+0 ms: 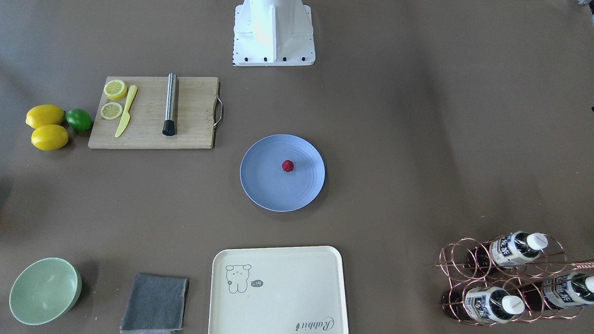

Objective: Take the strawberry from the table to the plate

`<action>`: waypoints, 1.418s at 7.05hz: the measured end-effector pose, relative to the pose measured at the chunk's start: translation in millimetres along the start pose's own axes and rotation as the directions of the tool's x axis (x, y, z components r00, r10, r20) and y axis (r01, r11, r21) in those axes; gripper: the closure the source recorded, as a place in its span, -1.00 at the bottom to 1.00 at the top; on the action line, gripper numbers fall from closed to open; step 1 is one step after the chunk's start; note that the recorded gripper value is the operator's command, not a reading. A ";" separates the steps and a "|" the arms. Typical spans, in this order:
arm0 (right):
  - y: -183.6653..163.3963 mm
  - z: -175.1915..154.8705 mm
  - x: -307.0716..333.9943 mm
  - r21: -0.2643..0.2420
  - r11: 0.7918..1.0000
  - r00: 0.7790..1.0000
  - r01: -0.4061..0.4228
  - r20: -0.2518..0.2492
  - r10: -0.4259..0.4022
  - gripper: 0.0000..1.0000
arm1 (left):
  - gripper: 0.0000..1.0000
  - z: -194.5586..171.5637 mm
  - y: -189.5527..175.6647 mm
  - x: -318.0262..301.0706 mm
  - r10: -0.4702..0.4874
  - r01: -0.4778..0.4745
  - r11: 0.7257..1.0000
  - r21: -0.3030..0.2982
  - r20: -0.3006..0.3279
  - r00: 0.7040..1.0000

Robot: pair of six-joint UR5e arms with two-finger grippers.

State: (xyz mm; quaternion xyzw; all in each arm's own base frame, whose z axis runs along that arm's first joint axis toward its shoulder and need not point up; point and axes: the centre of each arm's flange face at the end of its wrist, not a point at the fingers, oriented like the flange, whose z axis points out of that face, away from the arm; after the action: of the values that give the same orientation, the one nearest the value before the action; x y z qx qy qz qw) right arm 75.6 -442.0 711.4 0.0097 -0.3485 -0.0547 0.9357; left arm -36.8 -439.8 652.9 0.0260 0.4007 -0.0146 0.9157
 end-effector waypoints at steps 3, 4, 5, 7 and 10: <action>-0.4 0.2 -1.1 0.001 1.000 1.000 0.002 0.007 -0.002 -1.00 | -0.97 0.7 0.1 -1.0 -0.004 0.004 1.000 -0.002 0.002 1.000; -0.4 0.1 -1.1 0.001 1.000 1.000 0.002 0.008 -0.002 -1.00 | -0.97 0.8 0.0 -1.1 -0.004 0.004 1.000 -0.002 0.002 1.000; -0.2 0.0 -1.0 0.002 1.000 1.000 0.002 0.009 -0.002 -1.00 | -0.97 1.1 0.2 -1.4 -0.004 0.004 1.000 -0.003 0.003 1.000; -0.7 -0.9 -1.7 0.004 1.000 1.000 0.004 0.009 -0.004 -1.00 | -0.97 1.9 1.3 -2.4 -0.006 0.006 1.000 -0.005 0.003 1.000; -1.7 -1.6 -2.8 0.006 1.000 1.000 0.006 0.010 -0.006 -1.00 | -0.97 2.3 2.1 -3.0 -0.007 0.007 1.000 -0.006 0.003 1.000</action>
State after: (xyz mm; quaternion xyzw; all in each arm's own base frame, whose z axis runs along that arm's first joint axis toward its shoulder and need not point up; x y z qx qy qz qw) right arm 74.4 -443.4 708.3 0.0132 -0.3533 -0.0567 0.9337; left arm -37.0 -437.8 656.8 0.0219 0.3995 -0.0167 0.9163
